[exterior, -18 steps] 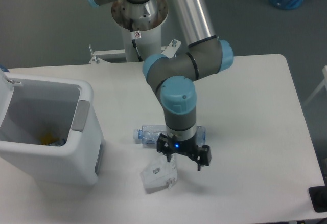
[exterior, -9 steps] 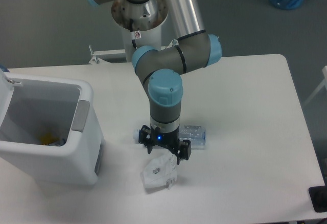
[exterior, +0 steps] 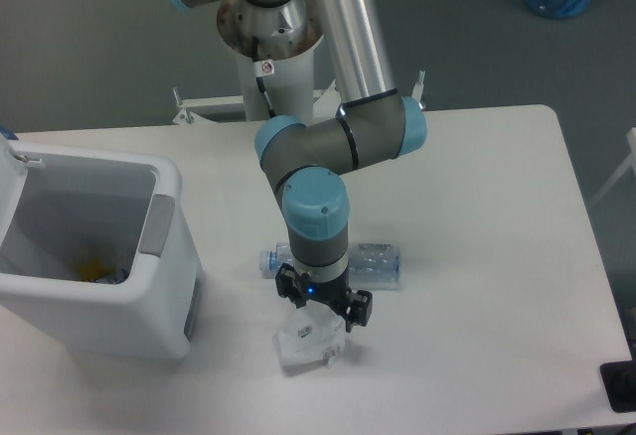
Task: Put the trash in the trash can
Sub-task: 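Lower the gripper and close it on the crumpled white paper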
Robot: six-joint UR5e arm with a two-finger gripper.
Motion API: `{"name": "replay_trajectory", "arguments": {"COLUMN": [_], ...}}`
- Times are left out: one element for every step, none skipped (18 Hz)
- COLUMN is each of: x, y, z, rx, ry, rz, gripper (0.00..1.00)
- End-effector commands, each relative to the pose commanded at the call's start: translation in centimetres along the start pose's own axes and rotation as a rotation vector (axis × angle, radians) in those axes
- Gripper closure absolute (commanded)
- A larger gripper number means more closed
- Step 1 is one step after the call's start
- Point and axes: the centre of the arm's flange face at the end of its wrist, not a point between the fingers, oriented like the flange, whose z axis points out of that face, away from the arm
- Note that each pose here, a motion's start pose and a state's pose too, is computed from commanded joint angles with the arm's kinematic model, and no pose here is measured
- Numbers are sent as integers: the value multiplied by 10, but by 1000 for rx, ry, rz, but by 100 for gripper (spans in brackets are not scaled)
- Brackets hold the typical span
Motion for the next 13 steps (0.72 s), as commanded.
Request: {"name": "replay_trajectory", "arguments": {"x": [0, -1, -1, -1, -1, -1, -1, -1, -1, -2, -4, -7, -10], "y": [0, -1, -1, -1, -1, -1, -1, -1, -1, -2, -5, -9, -14], "z": [-1, 1, 2, 3, 3, 2, 3, 3, 1, -1, -6, -12, -20], "rx": [1, 0, -1, -2, -2, -1, -2, -2, 0, 6, 16, 30, 53], "ry": [-1, 0, 1, 2, 2, 1, 2, 2, 0, -3, -8, -12, -12], "rz": [-3, -9, -11, -12, -15, -17, -17, -18, -26, -41, -60, -85, -117], "gripper": [100, 100, 100, 100, 100, 100, 100, 100, 100, 100, 100, 100, 100]}}
